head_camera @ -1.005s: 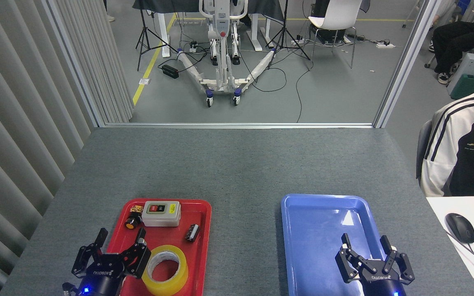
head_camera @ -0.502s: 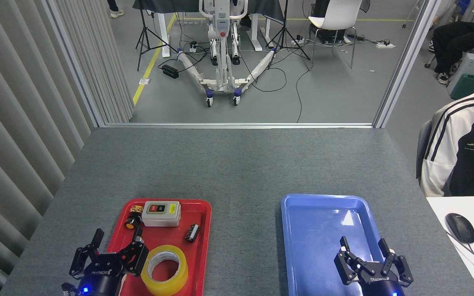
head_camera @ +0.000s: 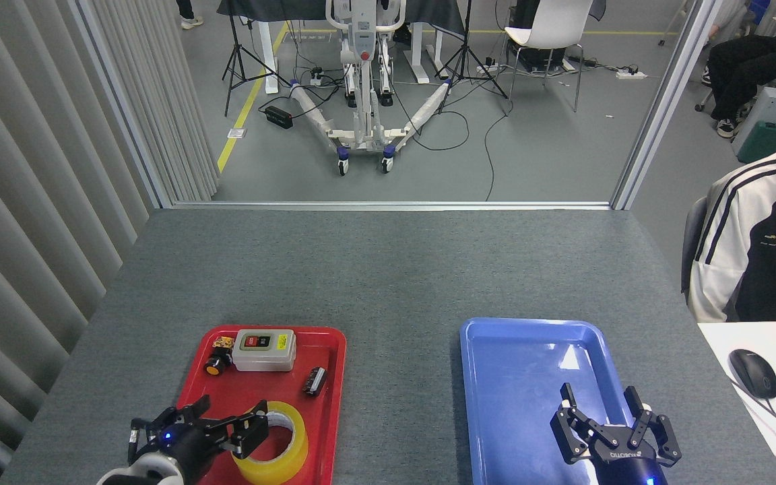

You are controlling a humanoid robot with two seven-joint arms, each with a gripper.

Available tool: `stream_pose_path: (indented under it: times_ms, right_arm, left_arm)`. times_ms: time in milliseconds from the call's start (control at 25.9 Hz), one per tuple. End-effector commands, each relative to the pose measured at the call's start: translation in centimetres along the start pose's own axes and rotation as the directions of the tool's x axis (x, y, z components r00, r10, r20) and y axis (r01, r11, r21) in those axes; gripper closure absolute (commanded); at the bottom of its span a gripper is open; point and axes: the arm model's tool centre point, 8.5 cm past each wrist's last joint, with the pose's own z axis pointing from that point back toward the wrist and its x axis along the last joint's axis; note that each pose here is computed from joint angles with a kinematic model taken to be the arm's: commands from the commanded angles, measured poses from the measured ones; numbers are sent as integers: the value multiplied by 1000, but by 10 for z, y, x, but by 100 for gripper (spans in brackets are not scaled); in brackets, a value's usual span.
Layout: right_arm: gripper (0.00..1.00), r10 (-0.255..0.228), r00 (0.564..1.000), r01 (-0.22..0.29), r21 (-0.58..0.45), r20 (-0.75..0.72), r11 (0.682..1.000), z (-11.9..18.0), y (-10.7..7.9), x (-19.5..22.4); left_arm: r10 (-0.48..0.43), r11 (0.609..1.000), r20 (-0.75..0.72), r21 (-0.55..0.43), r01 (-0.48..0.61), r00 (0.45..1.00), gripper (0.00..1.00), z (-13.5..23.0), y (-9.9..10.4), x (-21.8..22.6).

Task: Place and move tape with both arms
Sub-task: 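Grasp the yellow tape roll with the left gripper and lift it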

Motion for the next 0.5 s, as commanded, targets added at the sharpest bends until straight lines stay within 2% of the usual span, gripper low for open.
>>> stream_pose_path:
  times_ms: [0, 77, 193, 309, 464]
  right_arm:
    - [0, 0, 1000, 0, -15, -4, 1000, 1, -2, 1]
    - [0, 3, 1000, -3, -13, -7, 1000, 2, -1, 0]
    - [0, 9, 1000, -9, -17, -4, 1000, 1, -3, -1]
    - [0, 5, 1000, -5, -18, -6, 1000, 1, -2, -1]
    - [0, 0, 1000, 0, -17, -6, 1000, 2, -1, 1]
  left_arm:
    - [-126, 961, 93, -236, 145, 988, 0, -11, 19, 4]
    - [-205, 940, 154, -243, 238, 967, 0, -20, 33, 2]
    - [-289, 901, 233, -261, 346, 929, 0, -36, 38, -5]
    - [-311, 875, 250, -302, 379, 917, 1, -43, 37, -22]
    - [-302, 865, 239, -339, 370, 923, 1, -46, 30, -31]
